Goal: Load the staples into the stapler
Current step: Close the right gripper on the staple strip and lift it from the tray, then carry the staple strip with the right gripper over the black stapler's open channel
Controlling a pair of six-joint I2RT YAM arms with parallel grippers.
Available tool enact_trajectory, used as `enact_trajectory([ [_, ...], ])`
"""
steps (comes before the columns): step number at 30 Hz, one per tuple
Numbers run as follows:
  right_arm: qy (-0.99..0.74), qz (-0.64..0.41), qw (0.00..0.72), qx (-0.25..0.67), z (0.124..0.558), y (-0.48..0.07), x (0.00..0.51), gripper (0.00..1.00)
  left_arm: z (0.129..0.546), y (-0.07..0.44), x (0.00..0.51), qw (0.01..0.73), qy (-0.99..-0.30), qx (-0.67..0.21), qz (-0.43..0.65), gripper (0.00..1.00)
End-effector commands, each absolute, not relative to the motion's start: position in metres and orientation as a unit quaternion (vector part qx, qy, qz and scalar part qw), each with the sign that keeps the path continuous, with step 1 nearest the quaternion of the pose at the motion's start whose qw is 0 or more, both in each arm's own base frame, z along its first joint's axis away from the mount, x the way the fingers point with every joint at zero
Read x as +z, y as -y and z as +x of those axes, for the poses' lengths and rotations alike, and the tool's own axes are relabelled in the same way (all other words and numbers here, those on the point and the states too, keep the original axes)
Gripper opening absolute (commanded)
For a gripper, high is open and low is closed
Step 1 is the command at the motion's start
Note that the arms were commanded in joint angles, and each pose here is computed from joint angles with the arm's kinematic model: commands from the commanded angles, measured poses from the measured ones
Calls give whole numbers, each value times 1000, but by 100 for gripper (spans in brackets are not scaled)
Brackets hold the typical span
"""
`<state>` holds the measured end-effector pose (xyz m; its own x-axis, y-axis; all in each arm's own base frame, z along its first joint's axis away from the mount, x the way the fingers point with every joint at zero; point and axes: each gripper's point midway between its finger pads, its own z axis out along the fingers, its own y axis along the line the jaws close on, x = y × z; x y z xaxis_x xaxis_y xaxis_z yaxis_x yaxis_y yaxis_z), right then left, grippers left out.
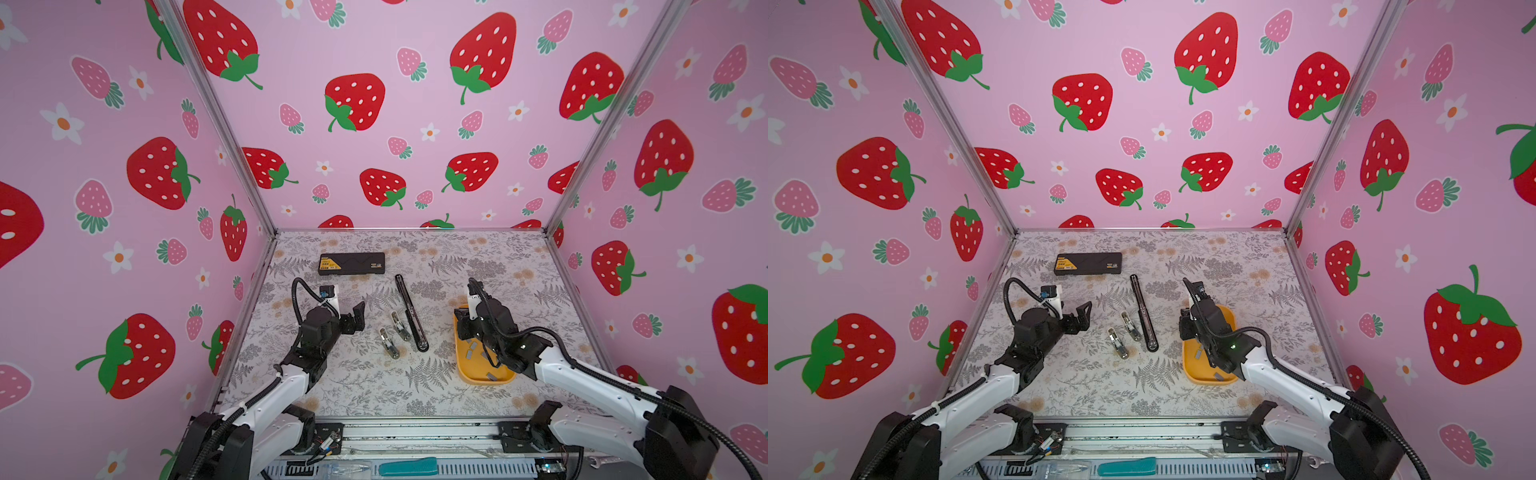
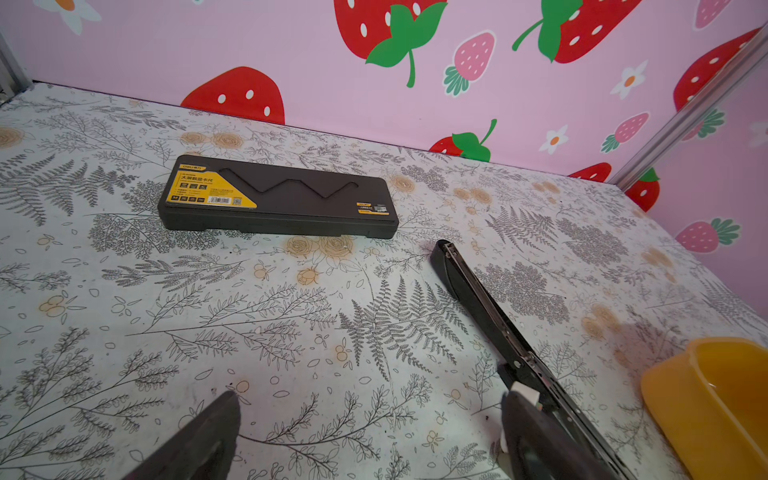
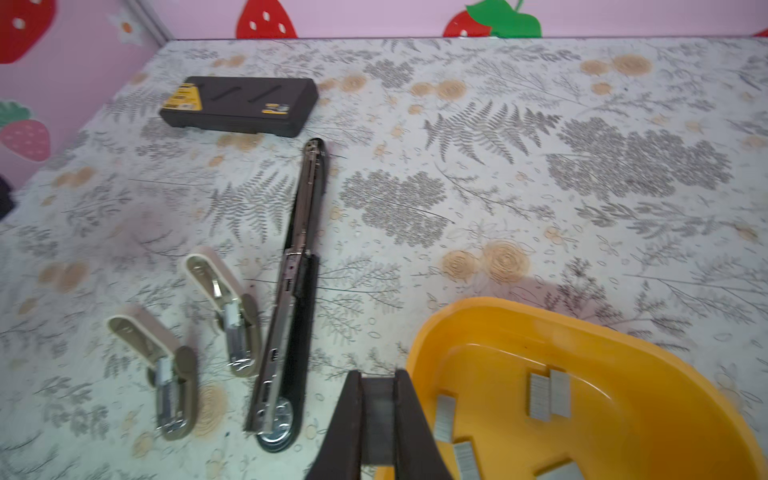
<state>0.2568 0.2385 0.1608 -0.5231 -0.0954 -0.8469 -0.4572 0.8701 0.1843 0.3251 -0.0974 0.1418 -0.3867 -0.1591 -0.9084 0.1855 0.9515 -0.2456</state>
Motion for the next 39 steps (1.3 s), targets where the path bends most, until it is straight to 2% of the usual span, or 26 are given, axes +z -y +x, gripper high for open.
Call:
enact_trajectory([
  [1, -823, -161, 493, 231, 250, -261, 187, 8, 323, 105, 146, 546, -819, -173, 24, 99],
  [7, -821, -207, 480, 230, 250, -302, 177, 8, 319, 115, 150, 535, -819, -203, 35, 99],
  [11, -825, -232, 459, 236, 250, -325, 162, 8, 309, 134, 157, 534, -803, -254, 74, 99],
  [21, -845, -232, 426, 227, 256, -342, 128, 8, 298, 169, 163, 517, -774, -329, 156, 99],
  [39, -870, -220, 408, 165, 272, -341, 86, 8, 295, 167, 164, 527, -770, -323, 158, 99],
])
